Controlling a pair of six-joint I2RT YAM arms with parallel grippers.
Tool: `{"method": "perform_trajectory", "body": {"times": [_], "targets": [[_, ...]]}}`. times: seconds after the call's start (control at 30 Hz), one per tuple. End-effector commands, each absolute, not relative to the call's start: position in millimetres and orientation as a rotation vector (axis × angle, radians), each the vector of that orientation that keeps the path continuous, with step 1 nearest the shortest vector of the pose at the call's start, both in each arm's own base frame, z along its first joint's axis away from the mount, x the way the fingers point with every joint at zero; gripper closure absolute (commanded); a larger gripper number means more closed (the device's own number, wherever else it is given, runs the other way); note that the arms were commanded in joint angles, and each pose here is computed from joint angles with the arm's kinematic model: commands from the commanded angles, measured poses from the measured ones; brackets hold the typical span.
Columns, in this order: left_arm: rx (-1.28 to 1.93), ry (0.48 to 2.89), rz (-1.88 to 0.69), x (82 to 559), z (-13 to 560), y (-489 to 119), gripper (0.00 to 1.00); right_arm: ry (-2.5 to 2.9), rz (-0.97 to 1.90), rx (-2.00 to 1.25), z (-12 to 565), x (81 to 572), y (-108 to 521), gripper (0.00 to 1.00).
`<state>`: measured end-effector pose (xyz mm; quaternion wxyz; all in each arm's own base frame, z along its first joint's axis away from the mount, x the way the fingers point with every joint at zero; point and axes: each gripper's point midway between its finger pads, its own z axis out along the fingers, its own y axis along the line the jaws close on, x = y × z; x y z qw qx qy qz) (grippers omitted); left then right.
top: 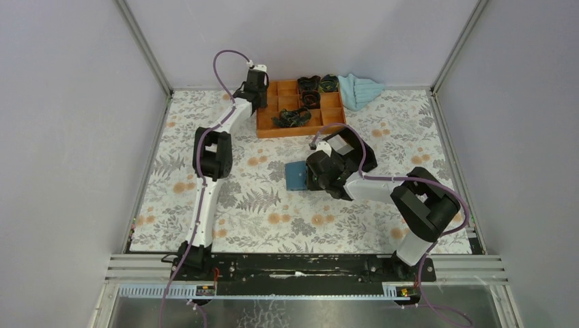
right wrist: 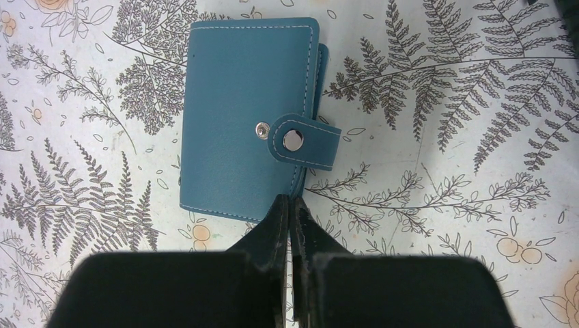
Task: Put the credit cards into the card holder
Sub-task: Move the distractor to the center of the board, then open the card holder at the center of the board.
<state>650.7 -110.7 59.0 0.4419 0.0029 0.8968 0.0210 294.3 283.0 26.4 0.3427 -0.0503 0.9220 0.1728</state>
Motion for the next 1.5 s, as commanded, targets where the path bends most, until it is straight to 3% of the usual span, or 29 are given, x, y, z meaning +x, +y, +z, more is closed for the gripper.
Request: {"method": "perform_trajectory", "body": {"times": [0.0,0.13,0.3,0.5,0.97,1.47], "targets": [[0.074,2.152,-0.019,664.9,78.8,-127.5,0.58,2.405,0.422,-0.174,27.6,297.0,287.8,1.0],[-0.043,2.144,0.015,660.2,97.4,-108.4,0.31,2.4,0.43,-0.183,31.6,299.1,291.1,1.0],[-0.105,2.105,0.014,639.8,139.2,-99.4,0.23,2.357,0.445,-0.186,50.0,303.0,292.1,1.0],[-0.169,2.126,-0.061,590.4,171.1,-106.1,0.2,2.285,0.418,-0.216,82.0,309.5,286.4,1.0],[-0.098,2.413,-0.436,446.5,124.4,-226.0,0.2,2.274,0.325,-0.392,96.3,307.4,283.8,1.0],[-0.075,2.499,-0.574,395.7,97.1,-271.2,0.19,2.234,0.205,-0.556,106.4,293.2,297.6,1.0]]}}
